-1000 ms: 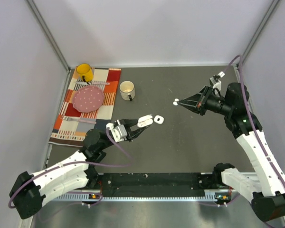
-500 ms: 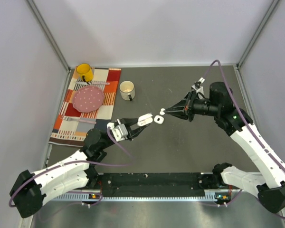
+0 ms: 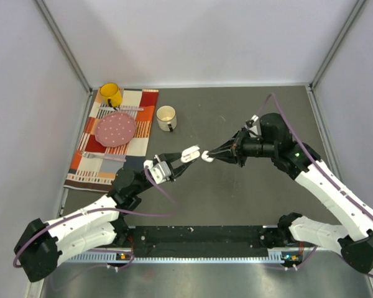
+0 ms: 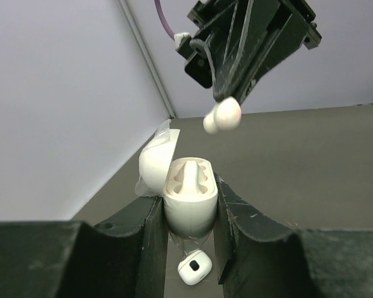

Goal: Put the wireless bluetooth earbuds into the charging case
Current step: Insert the right earbud into the right side groove of the charging case.

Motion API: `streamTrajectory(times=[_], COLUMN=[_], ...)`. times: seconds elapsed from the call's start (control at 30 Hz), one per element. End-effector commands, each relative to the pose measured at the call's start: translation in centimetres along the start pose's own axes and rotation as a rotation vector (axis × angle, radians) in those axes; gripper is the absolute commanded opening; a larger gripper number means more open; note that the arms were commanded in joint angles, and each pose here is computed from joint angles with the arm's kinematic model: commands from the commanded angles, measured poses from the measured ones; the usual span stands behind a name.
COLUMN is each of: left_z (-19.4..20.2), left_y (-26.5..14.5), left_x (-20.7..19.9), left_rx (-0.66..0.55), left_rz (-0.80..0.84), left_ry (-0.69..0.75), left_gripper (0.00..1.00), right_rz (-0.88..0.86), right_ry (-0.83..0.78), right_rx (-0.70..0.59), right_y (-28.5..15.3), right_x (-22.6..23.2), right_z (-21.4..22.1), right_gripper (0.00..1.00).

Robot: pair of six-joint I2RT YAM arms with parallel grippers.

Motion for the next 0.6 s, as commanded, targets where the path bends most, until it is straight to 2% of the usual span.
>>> streamTrajectory(times=[0.0, 0.4, 0.57], left_z=[-2.0, -1.4, -0.5], left_y=[0.4, 0.3, 0.2], left_x=[0.5, 0.3, 0.5], left_rx=[-0.072, -0.044, -0.005], left_rz=[-0.011, 0.003, 0.002], left_ry=[0.069, 0.092, 0.114], left_gripper=[0.0, 0.0, 0.0], right_rz=[0.025, 0.028, 0.02], right_ry=[0.076, 0.096, 0.084], right_rx=[0.011, 0.041, 0.004], right_y=[1.1, 2.6, 2.3], right_x=[-0.2, 0.4, 0.8], right_z=[0.2, 0.5, 0.6], right_gripper=[0.0, 0.0, 0.0])
Point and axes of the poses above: each gripper's point midway between its finger pads, its own y axis out along the fingers, its own x axis along the line the jaws close on, z = x × y, the point moved 1 cm from there along -y, back along the fingers, and after that the axes turned 10 degrees about -y, right-handed, at the moved point
